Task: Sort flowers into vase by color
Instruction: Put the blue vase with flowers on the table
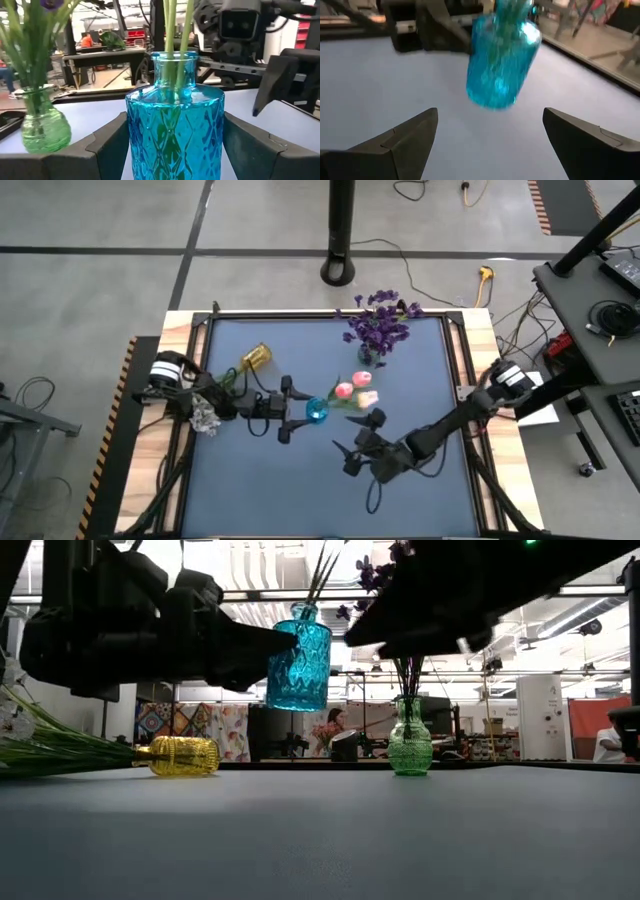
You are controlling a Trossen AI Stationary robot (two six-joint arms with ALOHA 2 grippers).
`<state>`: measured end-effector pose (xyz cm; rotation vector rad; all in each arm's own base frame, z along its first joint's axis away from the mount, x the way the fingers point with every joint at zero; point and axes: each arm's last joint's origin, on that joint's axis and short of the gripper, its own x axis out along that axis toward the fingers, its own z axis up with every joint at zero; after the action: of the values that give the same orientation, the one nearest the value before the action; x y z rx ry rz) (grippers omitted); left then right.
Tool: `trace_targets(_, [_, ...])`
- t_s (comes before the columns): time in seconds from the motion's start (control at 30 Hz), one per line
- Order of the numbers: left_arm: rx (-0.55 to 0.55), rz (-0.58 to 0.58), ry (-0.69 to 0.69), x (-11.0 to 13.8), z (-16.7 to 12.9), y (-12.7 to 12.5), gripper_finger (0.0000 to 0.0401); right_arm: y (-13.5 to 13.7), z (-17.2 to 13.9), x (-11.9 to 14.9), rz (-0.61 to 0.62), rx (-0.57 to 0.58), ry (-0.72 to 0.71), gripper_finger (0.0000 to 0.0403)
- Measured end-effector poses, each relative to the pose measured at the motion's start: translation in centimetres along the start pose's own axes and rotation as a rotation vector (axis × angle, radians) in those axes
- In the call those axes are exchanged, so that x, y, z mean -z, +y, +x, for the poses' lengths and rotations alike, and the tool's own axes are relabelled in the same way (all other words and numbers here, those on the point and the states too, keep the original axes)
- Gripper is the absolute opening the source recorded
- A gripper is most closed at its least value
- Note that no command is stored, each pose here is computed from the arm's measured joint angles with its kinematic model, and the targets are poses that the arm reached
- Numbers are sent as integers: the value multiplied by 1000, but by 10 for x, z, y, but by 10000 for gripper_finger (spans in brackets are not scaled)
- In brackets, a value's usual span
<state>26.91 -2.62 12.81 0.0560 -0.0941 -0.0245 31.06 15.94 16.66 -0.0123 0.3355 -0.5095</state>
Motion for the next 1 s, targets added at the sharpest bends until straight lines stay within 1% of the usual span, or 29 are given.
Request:
trace_targets(0.07, [10, 1, 3, 1, 1, -1, 262, -2, 9, -1, -2, -6, -45, 354])
trace_targets(0.13, [12, 3, 7, 2, 1, -1, 262, -8, 15, -3, 22, -32, -103, 354])
trace_targets(0.23, [14, 13, 21, 4, -1, -1, 262, -24, 22, -3, 110, -76, -222, 354])
trace_targets(0.3, [14, 23, 16, 4, -1, -1, 262, -35, 23, 1, 151, -79, -304, 354])
trace_targets(0.4, [14, 25, 19, 4, -1, -1, 262, -45, 27, 6, 186, -136, -415, 354])
trace_targets(0.47, [13, 25, 17, 4, -1, -1, 262, -46, 32, 8, 204, -192, -474, 354])
trace_targets(0.53, [12, 25, 16, 4, -1, -1, 262, -46, 42, 11, 200, -189, -479, 351])
trace_targets(0.63, [11, 25, 15, 3, 0, -1, 262, -40, 54, 15, 159, -170, -470, 343])
trace_targets(0.77, [11, 25, 14, 3, 0, -1, 262, -32, 62, 8, 119, -144, -499, 331])
trace_targets(0.93, [12, 25, 14, 3, 0, -1, 262, -35, 69, 3, 105, -117, -508, 317])
trace_targets(1.0, [12, 25, 14, 3, 0, -1, 262, -37, 71, 3, 114, -131, -510, 309])
